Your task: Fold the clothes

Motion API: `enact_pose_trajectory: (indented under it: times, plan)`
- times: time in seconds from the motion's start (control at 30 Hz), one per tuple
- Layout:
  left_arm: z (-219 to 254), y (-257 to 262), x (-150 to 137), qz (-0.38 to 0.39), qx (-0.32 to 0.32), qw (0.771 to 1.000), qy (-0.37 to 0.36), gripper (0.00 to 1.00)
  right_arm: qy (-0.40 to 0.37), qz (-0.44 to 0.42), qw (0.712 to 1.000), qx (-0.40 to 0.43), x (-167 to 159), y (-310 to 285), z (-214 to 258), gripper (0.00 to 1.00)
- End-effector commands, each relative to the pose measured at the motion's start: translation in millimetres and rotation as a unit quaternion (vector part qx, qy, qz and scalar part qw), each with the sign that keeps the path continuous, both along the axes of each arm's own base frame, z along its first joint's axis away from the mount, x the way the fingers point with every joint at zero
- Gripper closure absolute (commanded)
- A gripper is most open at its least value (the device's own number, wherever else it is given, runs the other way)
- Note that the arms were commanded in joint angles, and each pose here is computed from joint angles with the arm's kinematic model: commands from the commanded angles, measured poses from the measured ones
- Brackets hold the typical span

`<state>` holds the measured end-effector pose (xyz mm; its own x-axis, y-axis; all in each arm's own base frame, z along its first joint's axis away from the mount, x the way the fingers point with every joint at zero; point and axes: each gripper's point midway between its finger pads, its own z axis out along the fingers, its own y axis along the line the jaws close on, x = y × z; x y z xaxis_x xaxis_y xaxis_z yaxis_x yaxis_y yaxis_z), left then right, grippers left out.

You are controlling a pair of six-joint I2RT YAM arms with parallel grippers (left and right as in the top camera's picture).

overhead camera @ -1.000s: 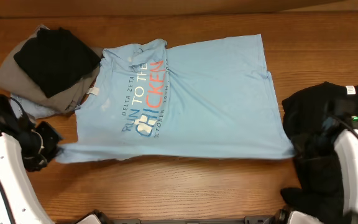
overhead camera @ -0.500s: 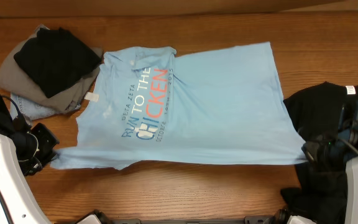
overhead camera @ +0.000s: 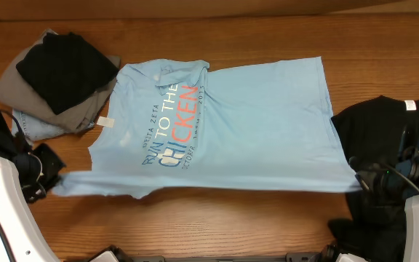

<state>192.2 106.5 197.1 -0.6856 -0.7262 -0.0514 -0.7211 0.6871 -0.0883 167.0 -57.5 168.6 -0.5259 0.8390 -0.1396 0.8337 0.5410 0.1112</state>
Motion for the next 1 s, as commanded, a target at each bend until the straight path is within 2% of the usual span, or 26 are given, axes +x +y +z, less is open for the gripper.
enact_pose_trajectory:
  times: [0.0, 0.1, 0.4, 0.6, 0.73, 0.83, 0.97]
  plan:
    - [12.7, -6.7, 18.7, -0.015, -0.011, 0.998, -0.057, 0.96, -0.039, 0.015, 0.999, -0.004, 20.3, -2.9, 10.6, 0.96]
    - [13.0, -16.5, 28.6, -0.042, -0.015, 0.997, -0.068, 0.96, -0.059, 0.025, 0.998, 0.028, 36.0, 5.6, 9.0, 0.96]
    - [-14.6, -32.0, 28.0, -0.109, 0.033, 0.993, -0.008, 0.96, -0.013, 0.049, 0.997, 0.054, 51.4, 4.8, -16.5, 0.96]
    - [-30.7, -24.4, 63.9, -0.117, 0.061, 0.989, -0.069, 0.96, -0.040, 0.052, 0.996, 0.060, 78.6, 0.8, -23.7, 0.96]
    - [-26.4, -17.8, 91.8, -0.117, 0.080, 0.982, -0.126, 0.96, -0.030, 0.048, 0.996, 0.064, 87.8, -2.4, -35.0, 0.96]
    - [-20.5, -23.9, 111.0, -0.128, 0.065, 0.975, -0.169, 0.96, -0.029, 0.050, 0.995, 0.079, 98.4, -1.2, -45.1, 0.96]
    - [-25.1, -32.7, 124.1, -0.145, 0.062, 0.972, -0.176, 0.96, -0.030, 0.055, 0.994, 0.091, 112.5, -0.8, -58.0, 0.96]
